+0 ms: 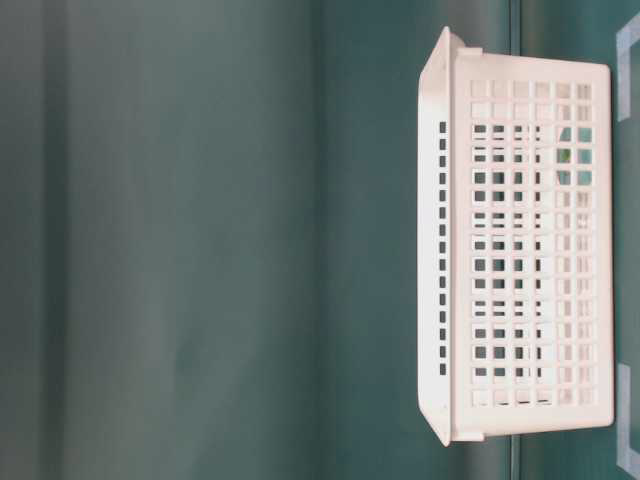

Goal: Put the tape into the white basket.

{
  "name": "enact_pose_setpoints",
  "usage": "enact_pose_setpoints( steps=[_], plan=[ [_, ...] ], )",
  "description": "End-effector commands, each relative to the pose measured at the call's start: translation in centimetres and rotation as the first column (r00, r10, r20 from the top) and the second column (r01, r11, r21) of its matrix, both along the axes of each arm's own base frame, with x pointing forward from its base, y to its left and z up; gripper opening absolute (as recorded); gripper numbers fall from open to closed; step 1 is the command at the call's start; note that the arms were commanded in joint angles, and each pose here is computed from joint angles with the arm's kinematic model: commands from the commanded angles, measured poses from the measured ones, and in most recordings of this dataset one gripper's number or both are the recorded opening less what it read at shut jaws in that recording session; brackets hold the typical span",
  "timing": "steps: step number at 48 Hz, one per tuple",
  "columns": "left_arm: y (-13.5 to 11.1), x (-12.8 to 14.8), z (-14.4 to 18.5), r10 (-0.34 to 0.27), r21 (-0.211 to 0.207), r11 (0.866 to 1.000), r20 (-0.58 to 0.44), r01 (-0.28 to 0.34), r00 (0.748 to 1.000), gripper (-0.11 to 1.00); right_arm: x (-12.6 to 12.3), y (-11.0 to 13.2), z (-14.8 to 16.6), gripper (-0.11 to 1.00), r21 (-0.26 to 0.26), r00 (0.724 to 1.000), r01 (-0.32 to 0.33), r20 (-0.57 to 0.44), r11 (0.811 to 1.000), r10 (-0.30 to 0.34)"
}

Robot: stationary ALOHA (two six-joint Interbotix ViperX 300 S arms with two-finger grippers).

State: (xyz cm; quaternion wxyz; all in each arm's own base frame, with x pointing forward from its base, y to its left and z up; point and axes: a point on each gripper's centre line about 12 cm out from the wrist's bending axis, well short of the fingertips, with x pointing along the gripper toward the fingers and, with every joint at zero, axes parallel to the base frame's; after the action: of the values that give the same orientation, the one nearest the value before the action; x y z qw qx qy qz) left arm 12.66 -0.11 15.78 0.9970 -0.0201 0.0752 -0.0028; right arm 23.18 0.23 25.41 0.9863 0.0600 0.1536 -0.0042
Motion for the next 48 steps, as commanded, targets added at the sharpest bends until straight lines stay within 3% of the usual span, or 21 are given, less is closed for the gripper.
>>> enact_pose_setpoints(
  steps=[1,19,31,48],
  plan=[
    [0.0,0.1,0.5,-0.002,-0.002,1.000,0.014,0.002,1.000,-0.11,-0.1,0.7,0.5,0.92,-0.004,0.998,-0.036,0.047,0.999,0.036],
    [0.0,0.1,0.4,-0.001,-0.002,1.000,0.012,0.001,1.000,-0.11,-1.8,1.2,0.0,0.92,-0.021,0.994,-0.065,0.084,0.998,0.066],
    [0.0,0.1,0.5,-0.001,-0.002,1.000,0.014,0.001,1.000,-0.11,-4.1,1.1,1.5,0.92,-0.114,0.980,-0.076,0.176,0.991,0.096],
    [0.0,0.1,0.5,-0.001,-0.002,1.000,0.014,0.001,1.000,-0.11,-7.1,0.7,-1.0,0.92,-0.115,0.984,-0.061,0.160,0.992,0.079]
  ],
)
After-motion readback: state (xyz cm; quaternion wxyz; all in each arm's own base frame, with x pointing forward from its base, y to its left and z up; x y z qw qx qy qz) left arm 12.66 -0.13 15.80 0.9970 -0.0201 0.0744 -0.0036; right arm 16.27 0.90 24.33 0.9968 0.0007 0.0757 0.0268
